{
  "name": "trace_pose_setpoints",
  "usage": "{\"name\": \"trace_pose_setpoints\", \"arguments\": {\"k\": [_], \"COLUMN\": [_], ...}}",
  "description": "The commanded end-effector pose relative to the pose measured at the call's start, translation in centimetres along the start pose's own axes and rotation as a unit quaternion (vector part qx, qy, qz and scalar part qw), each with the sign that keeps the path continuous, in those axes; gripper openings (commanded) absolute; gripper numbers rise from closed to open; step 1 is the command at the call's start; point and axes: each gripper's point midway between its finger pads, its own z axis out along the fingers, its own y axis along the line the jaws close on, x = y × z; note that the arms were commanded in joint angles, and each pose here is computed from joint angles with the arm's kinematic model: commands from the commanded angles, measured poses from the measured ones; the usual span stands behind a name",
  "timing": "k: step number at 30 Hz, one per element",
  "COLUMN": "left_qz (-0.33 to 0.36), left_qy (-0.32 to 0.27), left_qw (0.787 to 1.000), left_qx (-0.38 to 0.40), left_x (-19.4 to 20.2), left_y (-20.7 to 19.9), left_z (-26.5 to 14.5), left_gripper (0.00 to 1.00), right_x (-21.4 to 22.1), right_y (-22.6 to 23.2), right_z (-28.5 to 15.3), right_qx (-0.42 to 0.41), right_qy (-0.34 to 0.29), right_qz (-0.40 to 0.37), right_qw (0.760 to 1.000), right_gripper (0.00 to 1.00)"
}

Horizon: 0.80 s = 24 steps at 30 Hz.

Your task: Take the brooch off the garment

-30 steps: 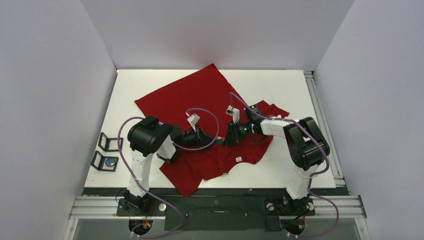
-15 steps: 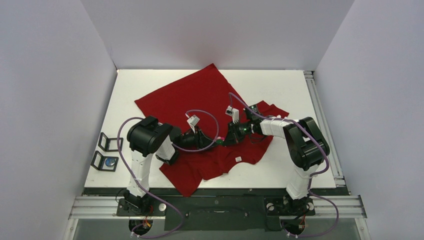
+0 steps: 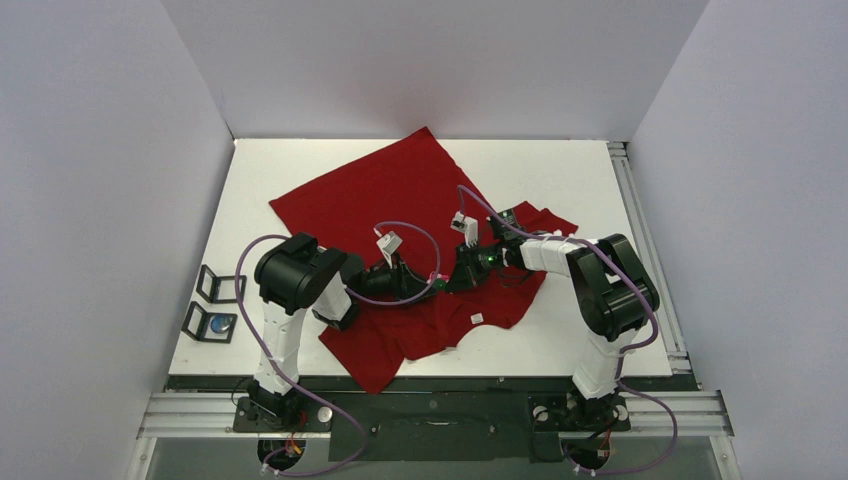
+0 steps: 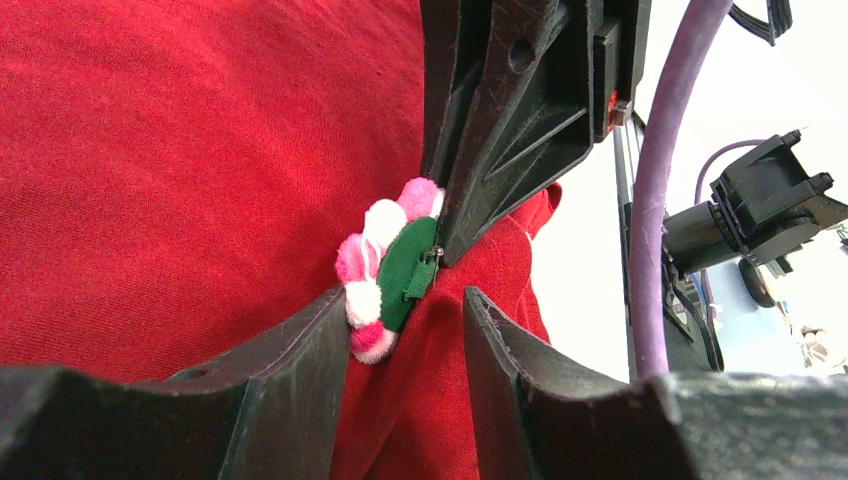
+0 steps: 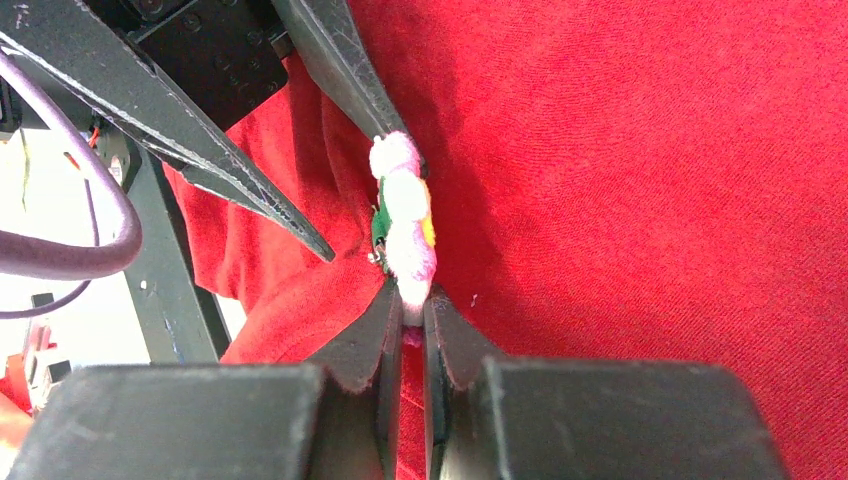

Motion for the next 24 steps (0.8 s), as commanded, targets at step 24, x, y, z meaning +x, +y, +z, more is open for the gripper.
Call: {"name": "trace_pose_setpoints", "arguments": {"k": [24], "left_qz": [0.052], "left_qy": [-0.037], "left_qw": [0.998], "left_qx": [0.028], "left_x": [-1.73], "left_y": [-1.38], "left_z": [1.23], "left_gripper": [0.25], "right_x": [-2.25], "right_y": [2.05], "right_z": [0.20], "right_qx": [-0.030], "right_qy": [-0.026], "right_qz": [-0.037], "right_qw": [0.999], "right_gripper": [0.00]}}
